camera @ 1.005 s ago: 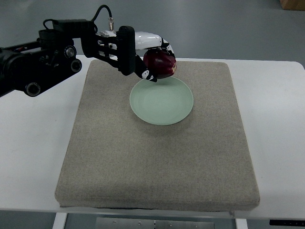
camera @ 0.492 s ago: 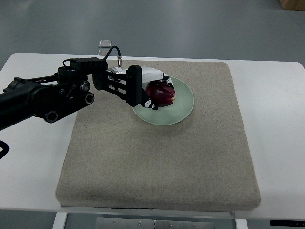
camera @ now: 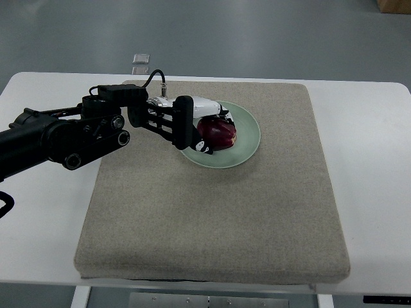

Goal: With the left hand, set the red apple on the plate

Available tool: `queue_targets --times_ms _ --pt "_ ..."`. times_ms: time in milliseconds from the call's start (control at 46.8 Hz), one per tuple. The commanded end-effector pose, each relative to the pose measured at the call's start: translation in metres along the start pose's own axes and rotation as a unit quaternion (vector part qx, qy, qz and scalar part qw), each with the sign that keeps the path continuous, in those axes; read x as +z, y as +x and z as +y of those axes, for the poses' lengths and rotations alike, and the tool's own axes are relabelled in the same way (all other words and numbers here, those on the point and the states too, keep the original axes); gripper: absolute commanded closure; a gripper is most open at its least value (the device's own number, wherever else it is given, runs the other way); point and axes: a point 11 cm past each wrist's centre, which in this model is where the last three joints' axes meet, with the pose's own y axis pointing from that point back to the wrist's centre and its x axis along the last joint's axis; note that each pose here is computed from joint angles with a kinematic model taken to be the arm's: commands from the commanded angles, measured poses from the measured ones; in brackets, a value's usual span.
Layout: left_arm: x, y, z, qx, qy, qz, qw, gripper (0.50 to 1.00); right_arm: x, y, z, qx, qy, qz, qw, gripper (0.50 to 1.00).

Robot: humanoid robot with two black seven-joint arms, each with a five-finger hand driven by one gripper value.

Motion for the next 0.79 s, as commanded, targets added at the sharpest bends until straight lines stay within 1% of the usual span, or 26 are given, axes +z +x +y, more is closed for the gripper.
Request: queue_targets --times_ms 0,86,257,385,513,663,770 --pt "0.0 0.001 0.0 0.002 0.0 0.005 1.0 0.545 0.0 0.0 0.0 0.0 0.0 0.0 1.0 0.568" --pt "-0.002 0.001 0.002 0.002 0.001 0.007 1.0 0.506 0.0 0.0 0.0 0.0 0.0 0.0 1.0 0.568" --pt "-0.004 0.004 0.004 0.004 0.003 0.009 1.0 0.504 0.0 0.0 0.0 0.0 0.0 0.0 1.0 0.57" --pt "-0.006 0.017 0.01 0.02 0.004 0.018 1.0 0.504 0.0 0.0 0.0 0.0 0.0 0.0 1.0 0.568" --pt "-0.01 0.036 0.018 0.049 -0.002 0.085 0.995 0.504 0.0 0.0 0.0 0.0 0.0 0.0 1.0 0.568" --pt "-0.025 0.059 0.036 0.094 -0.004 0.19 0.977 0.504 0.0 0.0 0.0 0.0 0.0 0.0 1.0 0.568" --pt "-0.034 0.076 0.051 0.121 -0.003 0.232 0.965 0.504 0.0 0.0 0.0 0.0 0.0 0.0 1.0 0.568"
